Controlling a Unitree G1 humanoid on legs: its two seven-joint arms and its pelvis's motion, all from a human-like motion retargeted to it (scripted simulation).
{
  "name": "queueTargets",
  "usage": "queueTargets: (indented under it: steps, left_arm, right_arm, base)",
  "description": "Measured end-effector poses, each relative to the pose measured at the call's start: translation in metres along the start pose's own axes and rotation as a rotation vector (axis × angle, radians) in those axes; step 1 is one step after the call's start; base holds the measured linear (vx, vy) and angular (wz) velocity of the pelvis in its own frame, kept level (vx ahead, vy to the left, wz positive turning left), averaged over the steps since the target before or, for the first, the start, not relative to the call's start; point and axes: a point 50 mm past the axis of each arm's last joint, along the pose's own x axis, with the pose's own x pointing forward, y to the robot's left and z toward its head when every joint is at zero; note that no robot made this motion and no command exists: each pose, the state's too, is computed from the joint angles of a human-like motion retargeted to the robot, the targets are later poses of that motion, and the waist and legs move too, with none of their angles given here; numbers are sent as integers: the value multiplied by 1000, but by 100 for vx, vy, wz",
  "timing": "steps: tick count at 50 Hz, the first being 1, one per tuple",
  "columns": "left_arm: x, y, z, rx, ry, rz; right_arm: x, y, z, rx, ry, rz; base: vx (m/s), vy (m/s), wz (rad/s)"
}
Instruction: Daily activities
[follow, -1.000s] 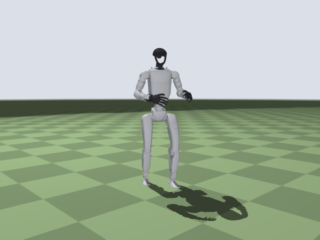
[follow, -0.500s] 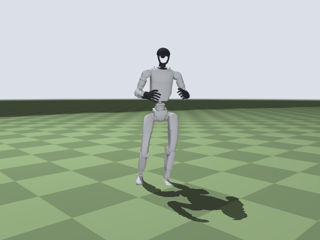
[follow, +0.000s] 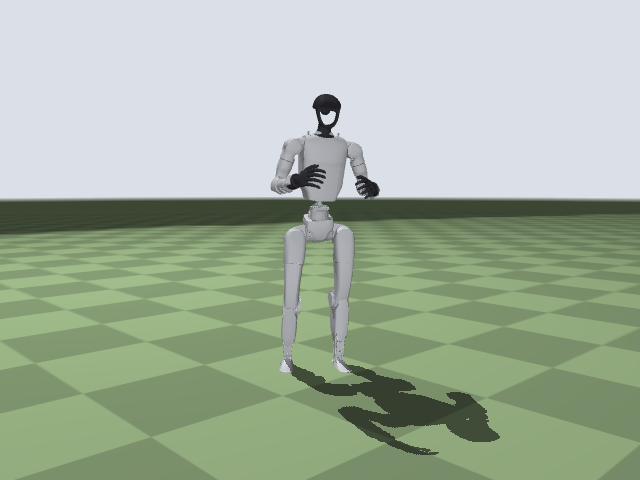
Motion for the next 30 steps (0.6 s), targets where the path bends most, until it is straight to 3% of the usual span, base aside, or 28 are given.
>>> queueTargets:
  steps: [17,30]
  left_arm:
    - [-38,1,-5,51,84,-73]
    - [-39,4,-9,-66,135,37]
  right_arm:
    - [5,-41,115,-124,-548,-229]
    - [4,-20,187,-208,-888,-118]
  base:
    - [-1,-1,5]
    - [-1,0,0]
